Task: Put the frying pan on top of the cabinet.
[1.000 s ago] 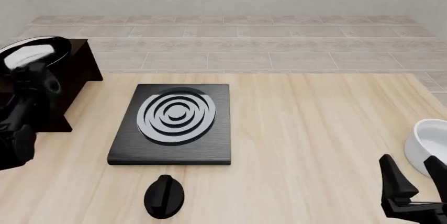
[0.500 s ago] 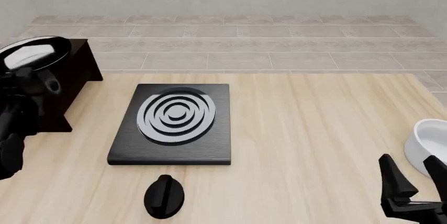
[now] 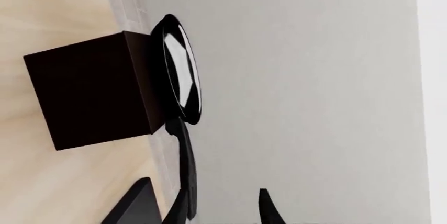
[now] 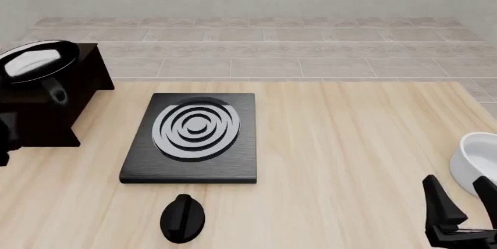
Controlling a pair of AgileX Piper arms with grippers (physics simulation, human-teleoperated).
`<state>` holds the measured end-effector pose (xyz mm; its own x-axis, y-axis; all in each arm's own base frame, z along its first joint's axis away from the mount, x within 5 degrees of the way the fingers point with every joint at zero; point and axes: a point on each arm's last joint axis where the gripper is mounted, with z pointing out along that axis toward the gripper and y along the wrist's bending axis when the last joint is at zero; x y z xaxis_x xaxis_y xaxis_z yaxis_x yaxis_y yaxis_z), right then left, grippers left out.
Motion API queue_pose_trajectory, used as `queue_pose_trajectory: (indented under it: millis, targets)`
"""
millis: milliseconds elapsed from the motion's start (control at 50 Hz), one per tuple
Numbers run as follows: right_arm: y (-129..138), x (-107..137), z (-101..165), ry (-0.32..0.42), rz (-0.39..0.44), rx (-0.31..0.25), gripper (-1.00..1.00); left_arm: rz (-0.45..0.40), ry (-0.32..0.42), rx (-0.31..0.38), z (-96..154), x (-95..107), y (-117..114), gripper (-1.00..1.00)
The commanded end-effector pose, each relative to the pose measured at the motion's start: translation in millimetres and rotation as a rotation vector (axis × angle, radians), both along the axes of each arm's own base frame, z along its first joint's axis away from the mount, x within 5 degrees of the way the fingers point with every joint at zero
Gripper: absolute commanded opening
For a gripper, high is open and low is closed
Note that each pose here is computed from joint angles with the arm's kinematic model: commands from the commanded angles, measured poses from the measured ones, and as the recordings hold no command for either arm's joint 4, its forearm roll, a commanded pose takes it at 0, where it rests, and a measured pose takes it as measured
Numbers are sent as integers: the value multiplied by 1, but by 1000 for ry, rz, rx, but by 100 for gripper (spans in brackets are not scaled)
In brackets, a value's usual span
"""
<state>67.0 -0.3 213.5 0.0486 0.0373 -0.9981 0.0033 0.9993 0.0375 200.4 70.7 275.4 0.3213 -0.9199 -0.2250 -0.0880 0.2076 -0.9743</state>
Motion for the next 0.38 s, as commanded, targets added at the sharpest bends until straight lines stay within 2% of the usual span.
queue_pose_trajectory:
  millis: [20, 160, 200, 320, 340, 360, 380]
  targets:
    - [0, -4, -1, -4, 1, -1, 100, 5, -4, 31, 12, -38, -12, 100]
    - [0, -3, 0, -7, 0, -2, 100, -14, -6, 49, 18, -58, -23, 100]
    - [0, -4, 0, -8, 0, -2, 100, -49, -41, 33, 16, -67, -31, 100]
    - [0, -8, -1, -17, -4, -2, 100, -60, -51, 75, 23, -97, -41, 100]
    - [0, -9, -1, -19, -4, -2, 100, -60, -51, 75, 23, -97, -41, 100]
    - [0, -9, -1, -19, -4, -2, 100, -73, -52, 105, 29, -104, -45, 100]
    - [0, -9, -1, -20, -4, -3, 100, -68, -45, 107, 28, -107, -45, 100]
